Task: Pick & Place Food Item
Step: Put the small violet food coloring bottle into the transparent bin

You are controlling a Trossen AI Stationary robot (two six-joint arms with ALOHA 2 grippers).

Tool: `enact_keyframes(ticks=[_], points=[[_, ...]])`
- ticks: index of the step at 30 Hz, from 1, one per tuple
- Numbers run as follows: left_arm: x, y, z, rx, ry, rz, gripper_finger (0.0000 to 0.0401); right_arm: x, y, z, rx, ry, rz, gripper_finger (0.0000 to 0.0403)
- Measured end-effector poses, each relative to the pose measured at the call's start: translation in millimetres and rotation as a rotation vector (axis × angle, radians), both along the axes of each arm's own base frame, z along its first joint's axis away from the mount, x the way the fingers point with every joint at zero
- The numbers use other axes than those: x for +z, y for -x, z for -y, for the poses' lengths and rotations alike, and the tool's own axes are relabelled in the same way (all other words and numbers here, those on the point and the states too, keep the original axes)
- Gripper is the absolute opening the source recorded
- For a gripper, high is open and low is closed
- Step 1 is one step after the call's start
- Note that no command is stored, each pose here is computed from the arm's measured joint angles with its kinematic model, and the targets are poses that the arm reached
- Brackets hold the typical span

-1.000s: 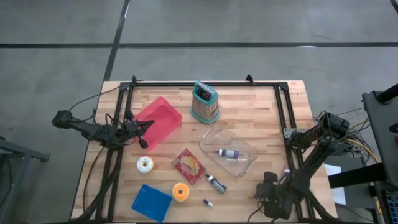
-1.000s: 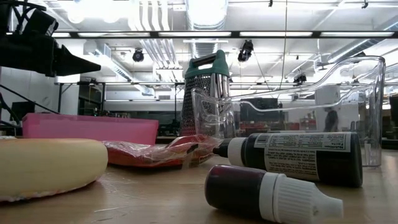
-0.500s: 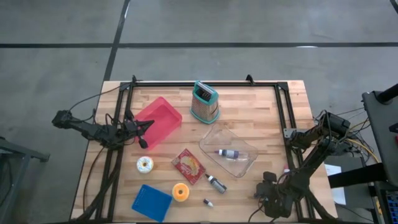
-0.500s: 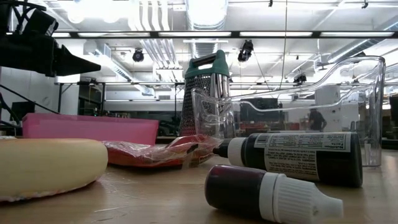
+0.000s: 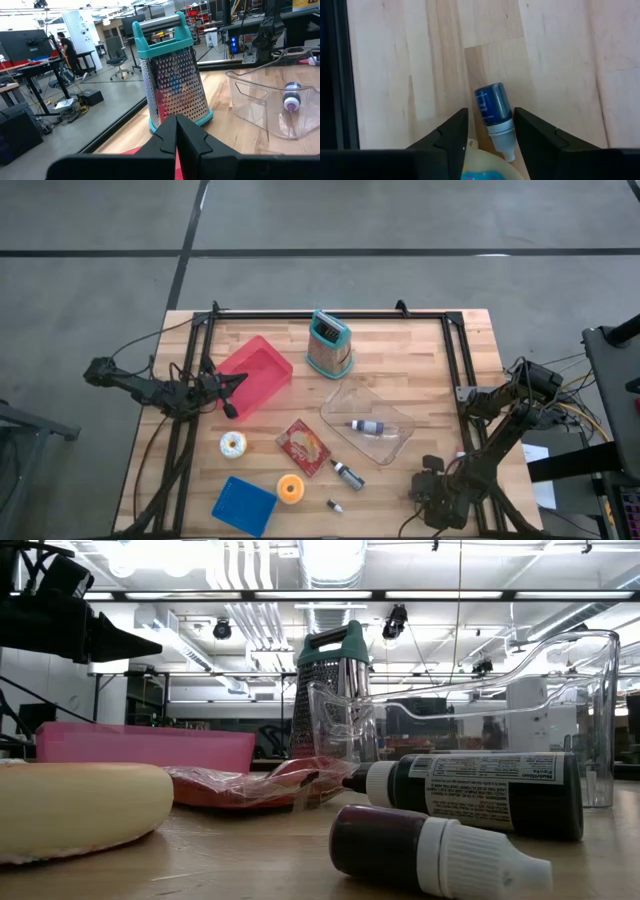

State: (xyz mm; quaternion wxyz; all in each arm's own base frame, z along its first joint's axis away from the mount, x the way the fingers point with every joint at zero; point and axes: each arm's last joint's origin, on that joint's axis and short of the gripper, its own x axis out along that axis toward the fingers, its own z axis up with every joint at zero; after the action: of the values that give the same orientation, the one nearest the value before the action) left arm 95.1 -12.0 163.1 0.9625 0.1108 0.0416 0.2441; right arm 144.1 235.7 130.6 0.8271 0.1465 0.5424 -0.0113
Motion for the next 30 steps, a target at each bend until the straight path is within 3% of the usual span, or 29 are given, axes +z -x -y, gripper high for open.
enact_keyframes(ticks=[13, 30], points=[[0.0, 0.0, 0.0, 0.000, 0.000, 0.000, 0.0005, 0.8, -1.2, -2.4, 0.004, -0.025, 0.013, 0.0068], [-0.1, 0.0, 0.0, 0.000, 0.000, 0.000, 0.0005, 1.5, -1.4, -3.3, 0.014, -0.030, 0.020, 0.0068]])
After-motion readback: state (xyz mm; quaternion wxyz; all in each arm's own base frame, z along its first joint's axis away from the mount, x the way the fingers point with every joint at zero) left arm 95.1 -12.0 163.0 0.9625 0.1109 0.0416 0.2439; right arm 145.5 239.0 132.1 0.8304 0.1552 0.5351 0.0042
